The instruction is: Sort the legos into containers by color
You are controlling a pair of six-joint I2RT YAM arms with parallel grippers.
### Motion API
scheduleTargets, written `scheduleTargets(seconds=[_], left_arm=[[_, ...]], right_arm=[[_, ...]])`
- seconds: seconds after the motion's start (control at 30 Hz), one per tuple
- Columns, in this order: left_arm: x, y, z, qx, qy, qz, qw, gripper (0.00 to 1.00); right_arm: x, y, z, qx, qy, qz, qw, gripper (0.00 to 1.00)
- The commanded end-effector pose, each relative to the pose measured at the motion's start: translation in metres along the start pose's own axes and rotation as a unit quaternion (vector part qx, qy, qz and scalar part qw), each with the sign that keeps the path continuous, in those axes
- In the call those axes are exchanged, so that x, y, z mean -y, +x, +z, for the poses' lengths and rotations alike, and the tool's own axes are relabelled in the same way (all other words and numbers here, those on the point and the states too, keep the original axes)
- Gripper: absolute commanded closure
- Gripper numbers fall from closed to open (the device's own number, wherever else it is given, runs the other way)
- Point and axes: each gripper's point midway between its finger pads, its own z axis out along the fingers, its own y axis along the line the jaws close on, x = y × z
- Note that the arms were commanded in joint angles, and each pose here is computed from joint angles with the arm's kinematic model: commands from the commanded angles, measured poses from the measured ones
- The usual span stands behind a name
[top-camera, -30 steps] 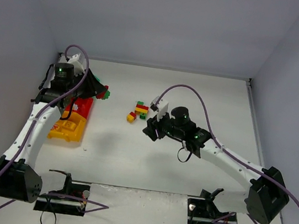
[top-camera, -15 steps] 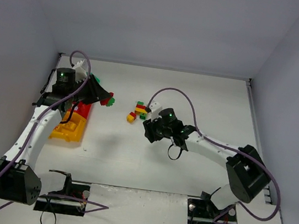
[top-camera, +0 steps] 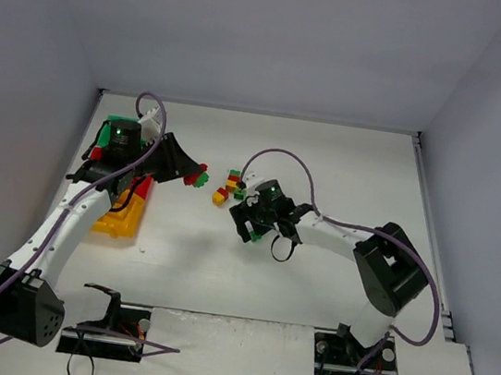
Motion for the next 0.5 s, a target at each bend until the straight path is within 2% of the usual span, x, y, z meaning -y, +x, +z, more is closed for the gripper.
scheduleTargets(seconds=[0.0,0.13,0.23,0.47], left_arm=[[0.031,-0.016,-0.004,0.031,0.050,0.025,0.998,1.00],[0.044,-0.014,0.000,0.029,0.068,0.024,0.997,1.00],[0.053,-0.012,0.004,0.026,0.081,0.020,0.996,1.00],[0.075,-0.010,0.012,0.017,0.113,0.016,0.993,1.00]], right_arm=[[-0.017,-0.072,-0.040,0.117,-0.041,-0.036,0.992,0.19],[-0.037,-0.126,-0.096,0.231,-0.086,-0.059,0.968,0.19],[-0.046,-0.153,-0.129,0.288,-0.104,-0.064,0.950,0.20],[-0.056,-0.188,-0.160,0.337,-0.123,-0.074,0.930,0.21]])
